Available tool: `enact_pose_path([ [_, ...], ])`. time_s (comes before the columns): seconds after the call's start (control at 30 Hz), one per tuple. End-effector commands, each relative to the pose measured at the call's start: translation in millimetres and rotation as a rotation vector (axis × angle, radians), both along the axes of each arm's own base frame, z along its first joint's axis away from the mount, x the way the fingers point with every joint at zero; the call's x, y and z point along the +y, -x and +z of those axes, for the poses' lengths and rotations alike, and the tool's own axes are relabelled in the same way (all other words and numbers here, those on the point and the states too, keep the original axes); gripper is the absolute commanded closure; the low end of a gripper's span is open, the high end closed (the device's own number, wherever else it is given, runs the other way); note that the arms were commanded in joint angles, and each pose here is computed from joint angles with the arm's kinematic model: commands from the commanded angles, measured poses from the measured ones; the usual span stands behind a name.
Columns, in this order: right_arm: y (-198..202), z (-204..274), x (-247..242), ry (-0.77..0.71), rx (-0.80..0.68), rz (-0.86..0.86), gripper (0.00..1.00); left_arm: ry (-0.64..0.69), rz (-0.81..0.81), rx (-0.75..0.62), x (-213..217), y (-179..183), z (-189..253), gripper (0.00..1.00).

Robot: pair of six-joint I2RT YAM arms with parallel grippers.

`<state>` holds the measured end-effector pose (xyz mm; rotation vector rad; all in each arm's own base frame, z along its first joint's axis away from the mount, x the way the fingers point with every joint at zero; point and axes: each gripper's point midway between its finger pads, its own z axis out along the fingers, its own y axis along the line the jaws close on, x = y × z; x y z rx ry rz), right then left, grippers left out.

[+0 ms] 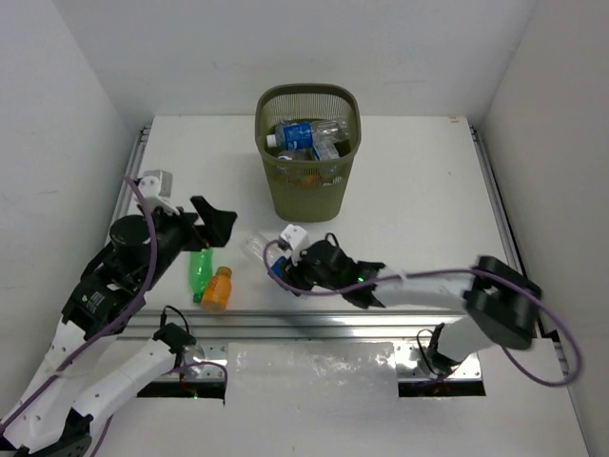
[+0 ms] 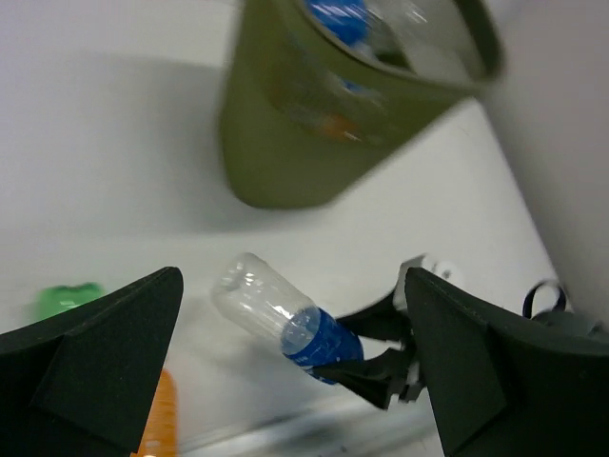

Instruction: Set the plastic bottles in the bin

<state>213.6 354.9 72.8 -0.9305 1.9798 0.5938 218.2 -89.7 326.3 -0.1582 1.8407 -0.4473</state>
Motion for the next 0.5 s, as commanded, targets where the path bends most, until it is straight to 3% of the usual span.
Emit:
enact_pose_path([
  [0.0, 16, 110, 4, -0.368, -0.121, 0.034, 0.73, 0.188, -0.437, -0.031, -77, 29, 10, 0.00],
  [0.2, 61, 187, -20, -0.626, -0.175, 0.181, 0.73, 0.332, -0.681, -0.070, -118, 44, 10, 0.00],
  [0.4, 89, 229, -12, -0.715, -0.191, 0.344, 0.72, 0.431, -0.885, -0.128, -143, 60, 30, 0.02],
  [0.47, 89, 240, -10, -0.736, -0.206, 0.350, 0.71, 0.479, -0.932, -0.133, -152, 58, 38, 0.20],
])
